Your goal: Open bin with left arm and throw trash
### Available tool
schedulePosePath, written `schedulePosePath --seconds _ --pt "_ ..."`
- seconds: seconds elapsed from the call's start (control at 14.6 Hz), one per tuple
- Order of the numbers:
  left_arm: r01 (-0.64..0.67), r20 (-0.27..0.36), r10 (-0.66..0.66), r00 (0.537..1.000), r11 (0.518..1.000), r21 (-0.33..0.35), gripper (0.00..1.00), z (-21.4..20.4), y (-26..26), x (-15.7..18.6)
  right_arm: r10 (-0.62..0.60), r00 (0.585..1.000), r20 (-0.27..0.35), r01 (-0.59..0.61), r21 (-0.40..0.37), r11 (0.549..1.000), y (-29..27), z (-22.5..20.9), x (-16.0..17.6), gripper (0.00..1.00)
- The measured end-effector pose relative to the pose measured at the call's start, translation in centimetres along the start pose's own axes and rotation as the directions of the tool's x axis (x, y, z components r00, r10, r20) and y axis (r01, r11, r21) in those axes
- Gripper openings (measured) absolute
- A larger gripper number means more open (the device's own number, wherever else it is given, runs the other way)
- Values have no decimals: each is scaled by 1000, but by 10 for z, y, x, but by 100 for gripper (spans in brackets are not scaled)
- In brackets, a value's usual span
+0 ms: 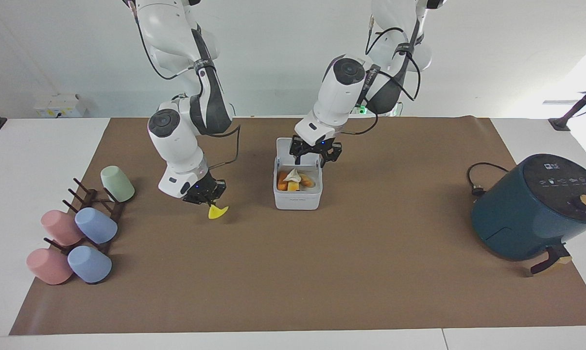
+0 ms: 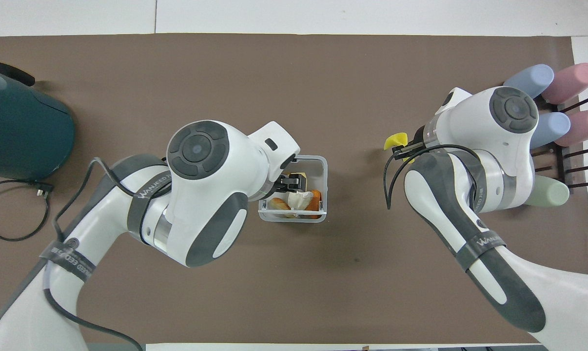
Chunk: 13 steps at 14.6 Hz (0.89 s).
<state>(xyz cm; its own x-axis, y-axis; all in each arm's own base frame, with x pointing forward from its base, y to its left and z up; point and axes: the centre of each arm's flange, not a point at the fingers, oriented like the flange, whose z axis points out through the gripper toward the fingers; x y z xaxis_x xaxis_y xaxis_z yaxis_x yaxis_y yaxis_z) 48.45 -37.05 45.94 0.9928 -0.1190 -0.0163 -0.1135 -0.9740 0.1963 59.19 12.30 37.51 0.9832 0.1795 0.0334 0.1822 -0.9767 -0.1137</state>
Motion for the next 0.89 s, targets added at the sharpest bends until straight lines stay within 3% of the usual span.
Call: schedulePosePath --seconds 0.21,0.41,0.55,0.68,0.89 --pt "60 -2 -60 998 998 25 100 -39 -60 15 242 970 41 -245 113 963 -43 -43 12 3" --pt "83 -35 -80 996 993 87 100 -78 -128 27 458 886 74 -463 171 869 -129 -72 14 3" --pt "84 -53 -79 995 992 96 100 -104 -172 30 544 835 85 -549 198 812 -191 -71 3 3" --pt "77 -52 -72 996 990 115 100 -125 -211 28 575 813 98 -582 200 788 -234 -58 -12 3" --pt "52 -45 -46 998 989 142 100 -152 -254 25 591 798 118 -602 176 779 -250 -39 -26 27"
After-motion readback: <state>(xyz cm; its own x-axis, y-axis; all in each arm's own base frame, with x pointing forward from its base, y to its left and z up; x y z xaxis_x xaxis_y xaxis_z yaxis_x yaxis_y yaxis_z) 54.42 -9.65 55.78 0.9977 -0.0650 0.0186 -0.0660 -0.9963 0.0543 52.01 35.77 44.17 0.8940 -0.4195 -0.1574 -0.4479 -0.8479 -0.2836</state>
